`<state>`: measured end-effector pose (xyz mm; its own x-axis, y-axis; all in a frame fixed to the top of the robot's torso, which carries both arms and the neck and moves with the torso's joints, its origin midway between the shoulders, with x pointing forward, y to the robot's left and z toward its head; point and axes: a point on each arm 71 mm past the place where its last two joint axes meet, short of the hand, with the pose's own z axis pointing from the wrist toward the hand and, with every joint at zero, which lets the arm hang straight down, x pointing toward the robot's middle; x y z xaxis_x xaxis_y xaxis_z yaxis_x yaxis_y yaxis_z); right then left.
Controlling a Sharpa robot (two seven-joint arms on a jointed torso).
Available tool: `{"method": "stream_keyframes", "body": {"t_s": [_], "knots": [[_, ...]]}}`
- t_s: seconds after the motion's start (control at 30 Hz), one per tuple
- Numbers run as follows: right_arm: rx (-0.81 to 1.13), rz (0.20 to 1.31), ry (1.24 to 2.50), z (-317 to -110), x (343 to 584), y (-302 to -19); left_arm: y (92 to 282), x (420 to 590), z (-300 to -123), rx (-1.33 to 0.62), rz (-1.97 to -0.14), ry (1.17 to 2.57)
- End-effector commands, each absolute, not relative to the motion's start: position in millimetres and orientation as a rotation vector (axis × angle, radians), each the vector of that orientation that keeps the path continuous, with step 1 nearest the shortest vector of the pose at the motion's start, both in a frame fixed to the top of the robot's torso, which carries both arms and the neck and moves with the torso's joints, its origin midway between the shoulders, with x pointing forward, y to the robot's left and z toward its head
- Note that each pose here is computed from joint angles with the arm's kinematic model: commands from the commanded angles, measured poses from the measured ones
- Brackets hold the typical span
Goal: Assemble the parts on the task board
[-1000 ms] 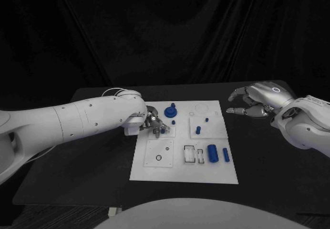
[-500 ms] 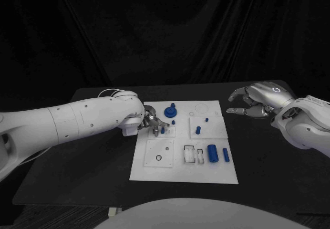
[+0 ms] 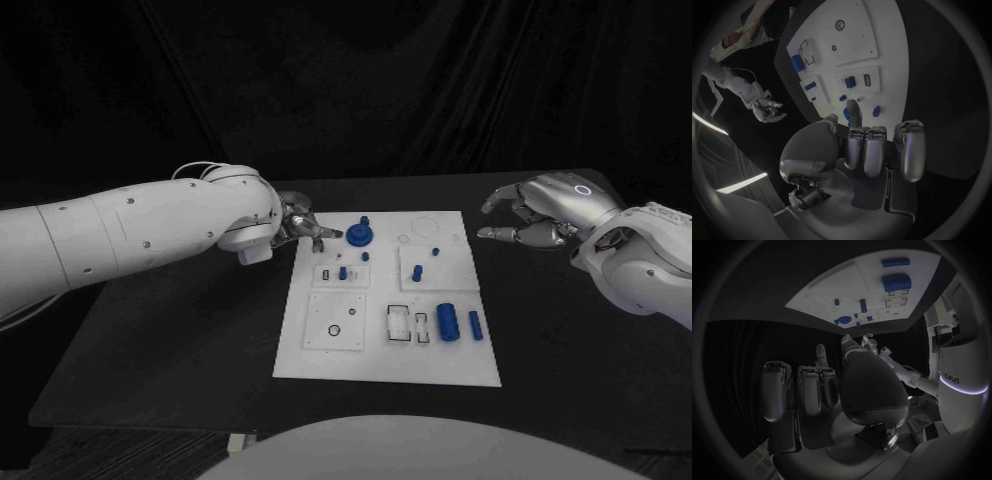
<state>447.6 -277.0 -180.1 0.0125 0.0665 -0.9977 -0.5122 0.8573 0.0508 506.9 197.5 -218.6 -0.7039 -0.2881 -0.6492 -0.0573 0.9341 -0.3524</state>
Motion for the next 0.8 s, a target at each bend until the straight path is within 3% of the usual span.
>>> {"method": "stream_keyframes", "body": {"t_s": [0.03,0.3,0.8], "knots": [[-0.372,0.475,1.486,-181.2,446.8,-276.0,200.0,513.2,-209.1,-0.262,-0.434,2.274],[-0.374,0.479,1.499,-186.0,445.0,-276.0,205.3,525.8,-208.4,-0.193,-0.365,2.281],[-0.374,0.480,1.508,-188.3,443.8,-275.5,211.8,548.9,-234.4,-0.213,-0.287,2.297]]}}
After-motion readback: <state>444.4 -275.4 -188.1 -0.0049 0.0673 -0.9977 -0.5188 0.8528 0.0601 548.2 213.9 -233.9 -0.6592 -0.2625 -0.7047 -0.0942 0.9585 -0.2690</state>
